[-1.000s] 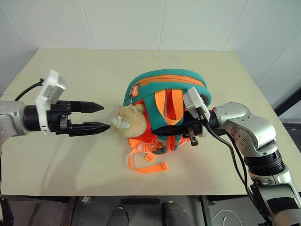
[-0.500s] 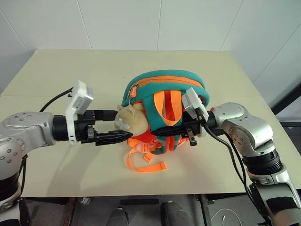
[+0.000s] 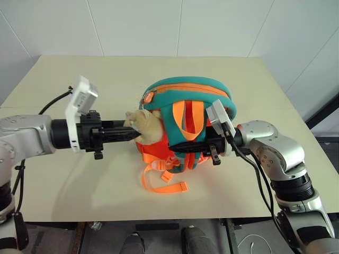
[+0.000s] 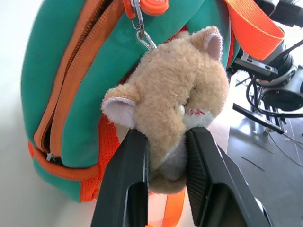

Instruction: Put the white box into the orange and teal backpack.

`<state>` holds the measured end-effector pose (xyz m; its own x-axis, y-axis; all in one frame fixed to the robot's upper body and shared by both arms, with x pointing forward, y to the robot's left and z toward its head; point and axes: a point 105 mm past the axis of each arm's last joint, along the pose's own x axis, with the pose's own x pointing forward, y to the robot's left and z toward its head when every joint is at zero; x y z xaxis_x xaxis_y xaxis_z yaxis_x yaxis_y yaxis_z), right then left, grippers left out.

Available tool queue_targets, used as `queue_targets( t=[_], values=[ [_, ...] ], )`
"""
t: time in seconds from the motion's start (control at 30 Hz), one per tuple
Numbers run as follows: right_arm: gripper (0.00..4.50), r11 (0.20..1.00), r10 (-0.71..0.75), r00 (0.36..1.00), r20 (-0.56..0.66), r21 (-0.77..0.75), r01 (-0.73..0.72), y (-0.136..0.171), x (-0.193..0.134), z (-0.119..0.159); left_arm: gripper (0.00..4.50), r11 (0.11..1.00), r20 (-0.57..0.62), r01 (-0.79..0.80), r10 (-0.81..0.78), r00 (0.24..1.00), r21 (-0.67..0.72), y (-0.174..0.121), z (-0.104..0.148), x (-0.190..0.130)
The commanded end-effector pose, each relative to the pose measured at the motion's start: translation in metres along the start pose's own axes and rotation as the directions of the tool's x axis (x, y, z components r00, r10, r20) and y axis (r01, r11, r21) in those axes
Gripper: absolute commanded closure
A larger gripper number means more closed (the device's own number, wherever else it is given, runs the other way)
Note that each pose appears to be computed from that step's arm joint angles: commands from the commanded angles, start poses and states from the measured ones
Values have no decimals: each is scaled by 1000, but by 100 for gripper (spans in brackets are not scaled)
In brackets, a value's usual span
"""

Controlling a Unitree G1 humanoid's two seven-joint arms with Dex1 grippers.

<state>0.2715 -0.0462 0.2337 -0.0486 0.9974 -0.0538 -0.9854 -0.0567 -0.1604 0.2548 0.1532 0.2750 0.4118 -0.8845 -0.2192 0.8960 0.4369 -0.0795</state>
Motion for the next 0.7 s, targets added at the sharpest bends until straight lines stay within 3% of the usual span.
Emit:
queue_targets(
  t=[0.03, 0.33, 0.53, 0.7],
  values=[
    [450, 1000, 17, 998, 60, -13, -16, 13, -2, 8, 386, 987, 30, -155, 154, 988, 40, 20, 16, -27],
    [450, 999, 0, 998, 65, 41, -3, 23, 1, 2, 391, 949, -32, -317, 317, 948, 7, 60, 1, -60],
    [450, 999, -8, 998, 59, 42, 6, 21, 2, 1, 392, 942, -275, -336, 318, 907, -20, 80, -60, -53],
    [450, 999, -18, 998, 55, 35, 16, 18, 1, 2, 392, 947, -371, -319, 286, 883, -29, 88, -91, -38]
  ],
)
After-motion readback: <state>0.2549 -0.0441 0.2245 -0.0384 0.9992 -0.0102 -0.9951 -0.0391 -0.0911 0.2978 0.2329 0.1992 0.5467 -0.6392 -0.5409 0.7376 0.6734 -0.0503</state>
